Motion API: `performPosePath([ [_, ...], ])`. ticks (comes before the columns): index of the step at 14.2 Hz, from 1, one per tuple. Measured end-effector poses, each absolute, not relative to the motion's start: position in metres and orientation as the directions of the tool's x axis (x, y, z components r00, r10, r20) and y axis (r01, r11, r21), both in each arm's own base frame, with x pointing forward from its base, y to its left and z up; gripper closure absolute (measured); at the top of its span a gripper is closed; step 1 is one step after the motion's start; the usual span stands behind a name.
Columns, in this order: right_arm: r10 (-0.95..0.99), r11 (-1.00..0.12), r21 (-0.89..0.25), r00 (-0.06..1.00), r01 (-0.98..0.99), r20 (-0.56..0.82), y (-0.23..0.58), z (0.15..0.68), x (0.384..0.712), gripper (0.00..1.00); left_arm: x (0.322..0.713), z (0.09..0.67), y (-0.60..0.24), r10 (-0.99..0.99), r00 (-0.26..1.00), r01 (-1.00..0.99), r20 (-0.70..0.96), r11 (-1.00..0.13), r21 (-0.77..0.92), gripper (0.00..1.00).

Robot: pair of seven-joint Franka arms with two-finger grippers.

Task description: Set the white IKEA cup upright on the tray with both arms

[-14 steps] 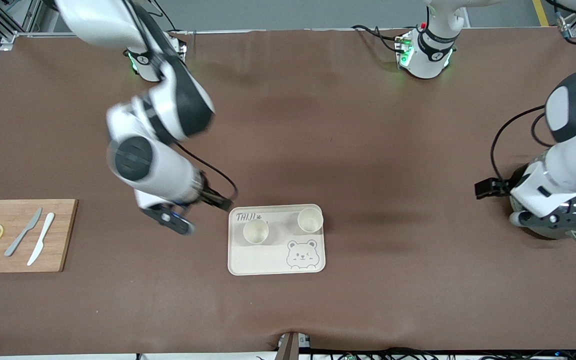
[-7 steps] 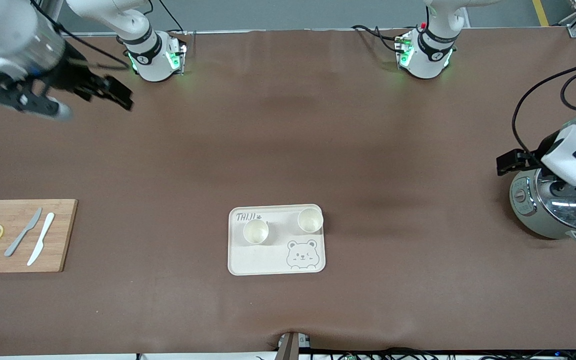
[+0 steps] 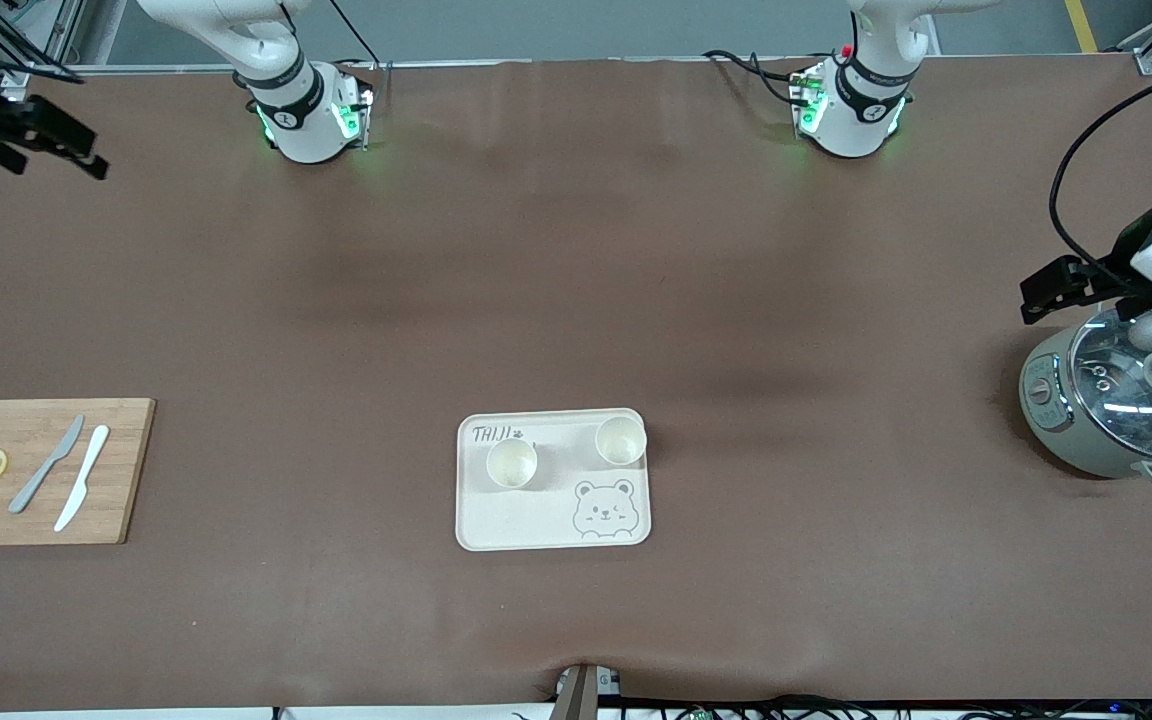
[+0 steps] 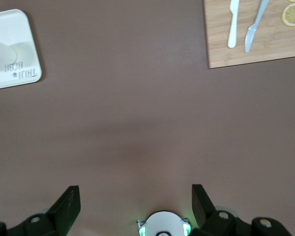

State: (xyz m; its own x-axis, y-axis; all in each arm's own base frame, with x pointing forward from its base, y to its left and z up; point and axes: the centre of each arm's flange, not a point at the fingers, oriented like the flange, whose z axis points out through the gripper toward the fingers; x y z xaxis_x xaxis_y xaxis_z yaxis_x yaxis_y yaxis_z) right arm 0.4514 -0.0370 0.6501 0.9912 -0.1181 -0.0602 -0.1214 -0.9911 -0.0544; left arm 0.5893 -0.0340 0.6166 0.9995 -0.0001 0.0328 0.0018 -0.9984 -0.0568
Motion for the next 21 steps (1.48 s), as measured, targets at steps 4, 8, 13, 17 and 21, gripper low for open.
performPosePath([
  [4,-0.121,-0.991,-0.055,0.992,-0.123,-0.032,-0.042,0.655,0.453,0.0,0.581,0.637,-0.034,0.002,0.999,0.005,0.049,-0.998,-0.058,0.0],
  [8,-0.105,-0.993,-0.053,0.994,-0.106,-0.019,-0.041,0.66,0.459,0.0,0.581,0.637,-0.036,-0.002,0.999,0.001,0.049,-0.998,-0.058,0.0],
  [13,-0.084,-0.995,-0.044,0.996,-0.085,-0.032,-0.04,0.652,0.468,0.0,0.581,0.637,-0.037,-0.003,0.999,-0.001,0.049,-0.998,-0.057,0.0],
  [17,-0.084,-0.995,-0.041,0.996,-0.086,-0.037,-0.04,0.65,0.473,0.0,0.581,0.638,-0.037,-0.003,0.999,-0.001,0.05,-0.998,-0.057,0.0],
  [21,-0.084,-0.996,-0.041,0.996,-0.085,-0.025,-0.04,0.655,0.473,0.0,0.581,0.638,-0.037,-0.004,0.999,-0.001,0.05,-0.998,-0.057,0.0],
])
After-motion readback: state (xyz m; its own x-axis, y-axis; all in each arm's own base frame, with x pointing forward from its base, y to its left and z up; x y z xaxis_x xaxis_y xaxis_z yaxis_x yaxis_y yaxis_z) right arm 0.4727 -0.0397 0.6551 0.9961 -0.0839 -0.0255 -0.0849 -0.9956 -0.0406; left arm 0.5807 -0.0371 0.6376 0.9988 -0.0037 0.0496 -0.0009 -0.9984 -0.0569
